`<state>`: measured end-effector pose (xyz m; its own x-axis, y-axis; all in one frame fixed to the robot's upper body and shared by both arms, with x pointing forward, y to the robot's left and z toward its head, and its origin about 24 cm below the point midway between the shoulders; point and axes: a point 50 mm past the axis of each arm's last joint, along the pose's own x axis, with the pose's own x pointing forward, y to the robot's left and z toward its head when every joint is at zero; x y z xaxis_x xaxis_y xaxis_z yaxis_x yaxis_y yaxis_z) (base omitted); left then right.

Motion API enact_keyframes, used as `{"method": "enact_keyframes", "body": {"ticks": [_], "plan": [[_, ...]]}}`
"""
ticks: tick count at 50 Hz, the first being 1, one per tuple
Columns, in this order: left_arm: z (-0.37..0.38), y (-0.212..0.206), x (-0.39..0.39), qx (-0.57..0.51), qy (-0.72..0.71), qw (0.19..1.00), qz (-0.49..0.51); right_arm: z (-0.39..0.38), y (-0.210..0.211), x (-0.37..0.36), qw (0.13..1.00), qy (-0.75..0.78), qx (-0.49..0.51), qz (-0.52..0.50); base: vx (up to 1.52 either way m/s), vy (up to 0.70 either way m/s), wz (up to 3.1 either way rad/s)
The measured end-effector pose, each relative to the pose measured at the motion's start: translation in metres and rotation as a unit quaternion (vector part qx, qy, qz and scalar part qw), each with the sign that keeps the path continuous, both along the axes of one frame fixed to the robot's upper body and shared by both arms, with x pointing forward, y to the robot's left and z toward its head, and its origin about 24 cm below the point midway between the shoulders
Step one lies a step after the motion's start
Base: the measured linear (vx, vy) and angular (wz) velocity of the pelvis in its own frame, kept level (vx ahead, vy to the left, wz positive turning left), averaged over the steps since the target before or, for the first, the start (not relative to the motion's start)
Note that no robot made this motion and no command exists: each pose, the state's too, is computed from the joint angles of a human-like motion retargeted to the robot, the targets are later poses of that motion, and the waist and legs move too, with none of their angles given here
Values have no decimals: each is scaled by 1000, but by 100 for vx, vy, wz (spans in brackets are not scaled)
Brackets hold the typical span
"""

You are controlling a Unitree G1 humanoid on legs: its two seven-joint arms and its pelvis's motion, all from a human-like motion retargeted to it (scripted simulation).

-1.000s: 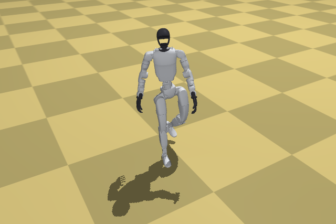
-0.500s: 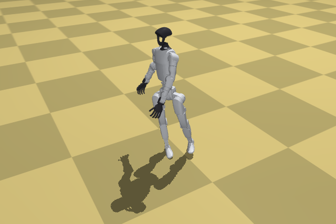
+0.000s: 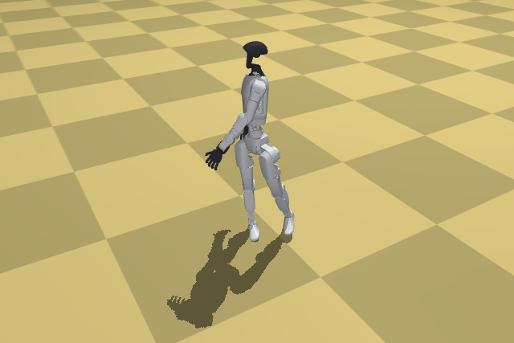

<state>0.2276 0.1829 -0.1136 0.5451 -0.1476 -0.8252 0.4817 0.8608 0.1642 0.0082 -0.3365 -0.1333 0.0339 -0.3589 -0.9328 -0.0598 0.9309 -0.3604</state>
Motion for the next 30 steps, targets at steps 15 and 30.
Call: {"method": "enact_keyframes", "body": {"ticks": [15,30], "plan": [[11,-6,14,-16,-33,999,6,-11,21,17,999,-24,-20,-17,-3,5,61],[4,10,2,-70,-30,979,192,-23,63,36,990,-19,31,135,-6,11,187]]}}
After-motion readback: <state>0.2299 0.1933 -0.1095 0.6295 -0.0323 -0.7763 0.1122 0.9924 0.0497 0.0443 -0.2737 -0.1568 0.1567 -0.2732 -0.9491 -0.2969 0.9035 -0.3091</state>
